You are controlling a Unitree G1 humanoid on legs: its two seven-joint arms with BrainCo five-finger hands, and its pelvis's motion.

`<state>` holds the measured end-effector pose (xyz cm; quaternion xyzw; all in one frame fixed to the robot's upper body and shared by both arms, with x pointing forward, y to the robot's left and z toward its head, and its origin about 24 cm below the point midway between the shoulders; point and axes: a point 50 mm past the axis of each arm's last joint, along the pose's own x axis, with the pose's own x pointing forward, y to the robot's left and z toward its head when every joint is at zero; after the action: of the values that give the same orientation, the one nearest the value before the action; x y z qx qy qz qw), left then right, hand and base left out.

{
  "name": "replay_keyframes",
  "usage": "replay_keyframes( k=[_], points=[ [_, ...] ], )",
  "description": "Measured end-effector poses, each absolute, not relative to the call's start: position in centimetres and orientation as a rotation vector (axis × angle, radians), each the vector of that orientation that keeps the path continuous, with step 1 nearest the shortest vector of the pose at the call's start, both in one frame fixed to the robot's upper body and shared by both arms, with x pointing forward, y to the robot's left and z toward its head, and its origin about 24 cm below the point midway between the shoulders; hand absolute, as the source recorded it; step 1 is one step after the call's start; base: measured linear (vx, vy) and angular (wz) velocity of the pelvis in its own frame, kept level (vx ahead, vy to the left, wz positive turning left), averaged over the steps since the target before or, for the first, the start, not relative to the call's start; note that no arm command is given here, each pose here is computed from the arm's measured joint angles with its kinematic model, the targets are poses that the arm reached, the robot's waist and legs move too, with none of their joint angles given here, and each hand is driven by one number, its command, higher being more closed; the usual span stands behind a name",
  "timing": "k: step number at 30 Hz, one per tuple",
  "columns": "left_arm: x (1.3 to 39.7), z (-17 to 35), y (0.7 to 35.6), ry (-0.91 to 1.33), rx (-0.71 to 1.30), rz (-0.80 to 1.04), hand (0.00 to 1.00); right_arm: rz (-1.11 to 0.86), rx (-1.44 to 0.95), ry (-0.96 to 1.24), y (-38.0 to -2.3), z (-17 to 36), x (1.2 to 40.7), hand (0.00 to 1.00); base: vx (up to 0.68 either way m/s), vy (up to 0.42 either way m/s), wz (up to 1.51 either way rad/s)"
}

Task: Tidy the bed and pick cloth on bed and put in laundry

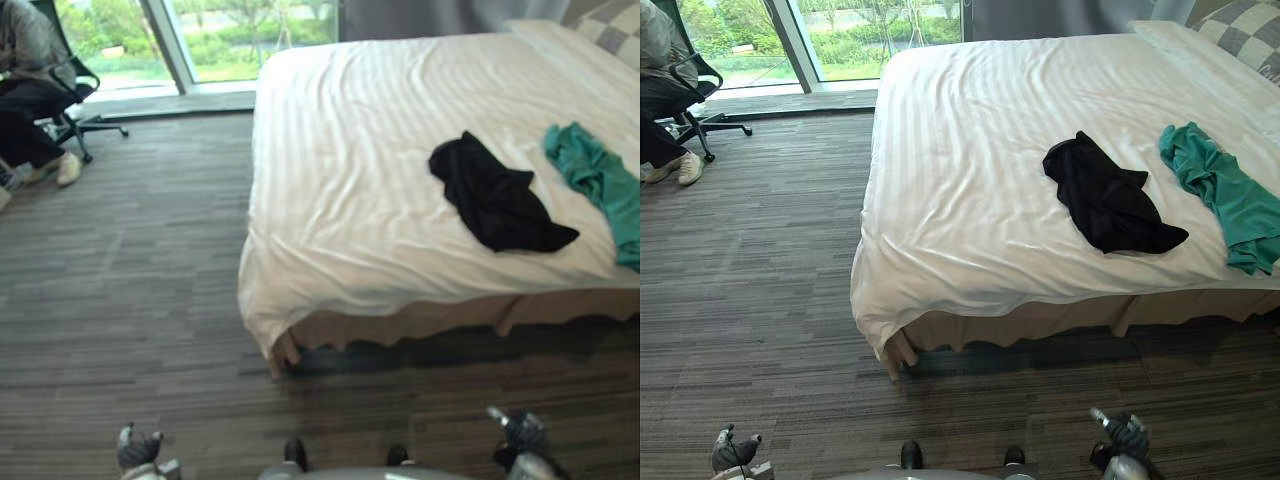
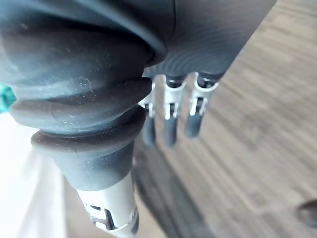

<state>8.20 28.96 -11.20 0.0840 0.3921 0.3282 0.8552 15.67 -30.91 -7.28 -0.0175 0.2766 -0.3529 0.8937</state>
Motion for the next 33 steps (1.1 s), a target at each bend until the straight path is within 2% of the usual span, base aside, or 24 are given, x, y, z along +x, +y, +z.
replay_keyframes(
  k=[3,8,12,14,17,22,26,29,33],
  points=[
    [8.7,-12.2,26.1,0.834,0.119,0.609,0.0,-0.587,-0.112,0.344,-30.0,-2.9,21.1,1.0,0.0,0.0,0.0],
    [8.8,-13.3,23.0,0.866,0.032,0.53,0.0,-0.326,-0.096,0.084,-25.1,2.2,27.4,1.0,0.02,-0.01,0.13],
    [8.5,-13.8,22.0,0.886,-0.06,0.531,0.0,-0.138,0.045,-0.098,-20.5,6.9,32.0,1.0,0.01,-0.004,0.28],
    [8.5,-14.0,21.5,0.885,-0.101,0.534,0.0,-0.094,0.1,-0.174,-19.4,9.3,33.4,1.0,-0.01,-0.008,0.18],
    [9.2,-13.8,21.0,0.848,-0.186,0.549,0.0,0.007,0.271,-0.358,-17.2,15.8,36.2,1.0,-0.05,0.01,0.45],
    [12.0,-12.6,20.2,0.729,-0.236,0.497,0.0,0.109,0.473,-0.629,-15.7,26.2,38.0,1.0,-0.09,0.003,0.42],
    [15.4,-10.7,18.8,0.593,-0.257,0.392,0.0,0.15,0.707,-0.808,-16.6,32.9,37.7,1.0,-0.07,-0.01,0.52],
    [17.2,-9.8,17.2,0.538,-0.272,0.312,0.0,0.149,0.847,-0.871,-17.7,35.5,37.5,1.0,-0.07,-0.014,0.37],
    [19.7,-8.4,16.0,0.457,-0.272,0.234,0.0,0.09,0.901,-0.909,-19.9,36.8,37.5,1.0,-0.07,-0.004,0.17]
  ],
)
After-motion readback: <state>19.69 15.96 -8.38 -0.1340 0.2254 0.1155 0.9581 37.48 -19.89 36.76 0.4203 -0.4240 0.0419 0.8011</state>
